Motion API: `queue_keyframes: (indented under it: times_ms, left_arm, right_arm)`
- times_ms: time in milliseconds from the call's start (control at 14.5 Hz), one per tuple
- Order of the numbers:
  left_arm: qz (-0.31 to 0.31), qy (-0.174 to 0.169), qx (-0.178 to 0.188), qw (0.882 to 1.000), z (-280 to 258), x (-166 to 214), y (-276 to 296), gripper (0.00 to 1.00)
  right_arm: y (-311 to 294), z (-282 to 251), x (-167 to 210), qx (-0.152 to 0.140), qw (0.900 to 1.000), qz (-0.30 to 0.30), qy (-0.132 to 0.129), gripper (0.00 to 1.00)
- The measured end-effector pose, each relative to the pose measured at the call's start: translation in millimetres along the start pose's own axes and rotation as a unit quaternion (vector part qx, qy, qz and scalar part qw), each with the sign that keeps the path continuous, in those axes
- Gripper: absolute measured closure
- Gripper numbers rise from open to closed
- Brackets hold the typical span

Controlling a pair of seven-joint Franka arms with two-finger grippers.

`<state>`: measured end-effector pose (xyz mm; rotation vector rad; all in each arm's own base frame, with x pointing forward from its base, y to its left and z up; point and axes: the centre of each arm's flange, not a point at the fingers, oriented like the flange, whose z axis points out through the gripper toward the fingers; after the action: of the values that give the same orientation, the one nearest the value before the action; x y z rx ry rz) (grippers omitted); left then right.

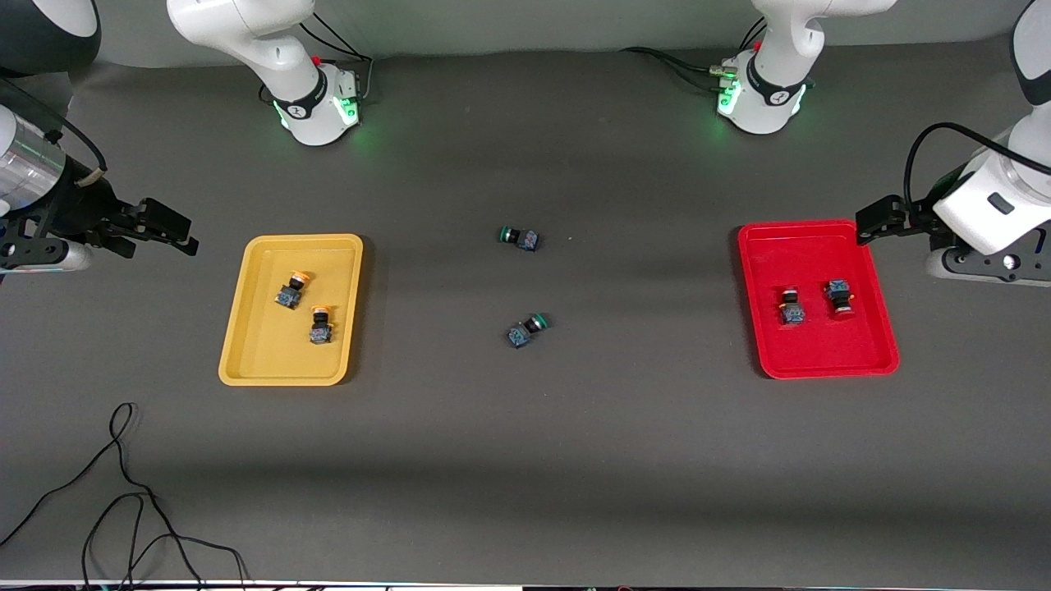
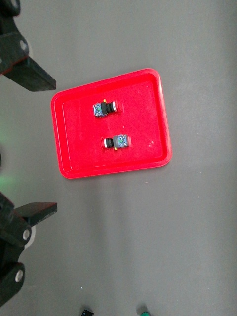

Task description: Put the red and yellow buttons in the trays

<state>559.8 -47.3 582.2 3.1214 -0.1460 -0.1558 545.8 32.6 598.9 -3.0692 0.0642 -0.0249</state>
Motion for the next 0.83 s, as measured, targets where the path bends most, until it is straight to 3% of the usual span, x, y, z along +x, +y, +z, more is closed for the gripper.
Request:
queue_keyframes:
  times_ms: [830]
  left_arm:
    - [-0.002, -0.002, 0.001, 1.000, 0.4, -0.5, -1.7, 0.00]
  right_arm:
    - [2.7, -1.6, 0.2, -0.010, 1.000, -0.004, 0.000, 0.00]
